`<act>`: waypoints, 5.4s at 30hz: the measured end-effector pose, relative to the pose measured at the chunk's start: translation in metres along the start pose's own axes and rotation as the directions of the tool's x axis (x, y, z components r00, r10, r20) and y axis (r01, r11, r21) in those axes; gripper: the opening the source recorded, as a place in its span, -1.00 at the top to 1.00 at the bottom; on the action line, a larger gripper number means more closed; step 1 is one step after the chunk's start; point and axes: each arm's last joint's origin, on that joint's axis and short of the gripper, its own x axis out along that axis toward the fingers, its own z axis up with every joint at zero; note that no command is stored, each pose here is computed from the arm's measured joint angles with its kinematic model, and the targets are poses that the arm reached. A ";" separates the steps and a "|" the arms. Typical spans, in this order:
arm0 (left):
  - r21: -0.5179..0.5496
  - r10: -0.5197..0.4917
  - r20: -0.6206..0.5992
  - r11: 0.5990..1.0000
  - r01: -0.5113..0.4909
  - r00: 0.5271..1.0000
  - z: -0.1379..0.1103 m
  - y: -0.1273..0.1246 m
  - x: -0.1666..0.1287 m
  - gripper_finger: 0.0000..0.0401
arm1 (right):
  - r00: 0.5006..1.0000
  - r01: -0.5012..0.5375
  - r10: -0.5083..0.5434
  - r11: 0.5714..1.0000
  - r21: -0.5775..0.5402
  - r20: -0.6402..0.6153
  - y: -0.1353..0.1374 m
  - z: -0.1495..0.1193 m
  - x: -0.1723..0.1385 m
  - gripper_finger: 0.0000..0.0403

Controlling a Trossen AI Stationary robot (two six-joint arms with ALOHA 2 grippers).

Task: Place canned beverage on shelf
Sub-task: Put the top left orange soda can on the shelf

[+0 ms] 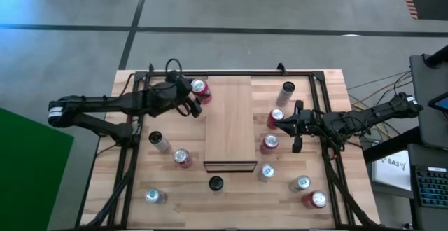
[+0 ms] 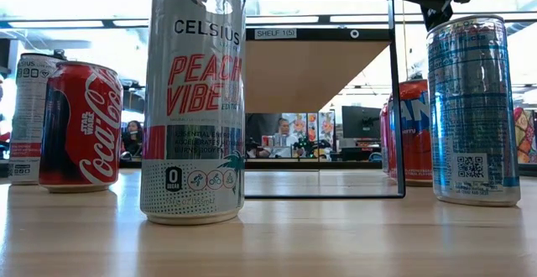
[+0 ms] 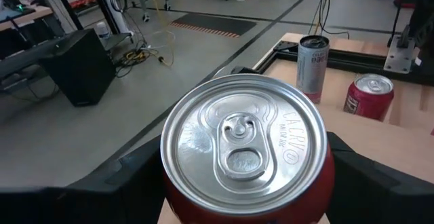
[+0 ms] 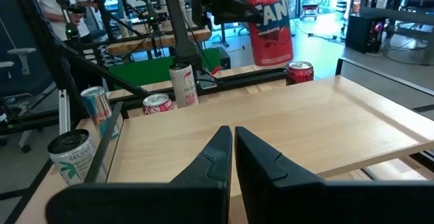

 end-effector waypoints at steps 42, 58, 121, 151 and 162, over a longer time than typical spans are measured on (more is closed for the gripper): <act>0.072 -0.031 -0.054 0.997 0.035 0.998 0.003 -0.032 0.055 -0.46 | 1.000 0.000 0.000 1.000 -0.002 0.001 0.000 0.000 0.000 0.95; -0.040 -0.036 -0.104 0.999 0.032 0.994 -0.003 -0.032 0.055 -0.47 | 1.000 -0.002 0.002 1.000 -0.010 0.012 0.001 0.005 0.000 0.95; 0.029 -0.225 -0.008 0.974 0.225 0.974 0.030 -0.048 -0.024 -0.54 | 1.000 -0.013 0.013 0.999 0.038 0.021 0.010 0.024 0.011 0.95; 0.094 -0.207 -0.103 0.972 0.217 0.973 -0.026 -0.081 -0.027 0.93 | 0.998 0.010 -0.005 0.996 0.092 -0.059 0.024 0.052 0.032 0.95; 0.114 -0.099 -0.100 0.987 0.111 0.990 -0.035 -0.084 0.009 0.99 | 0.996 0.023 -0.017 0.998 0.067 -0.082 0.024 0.049 0.032 0.95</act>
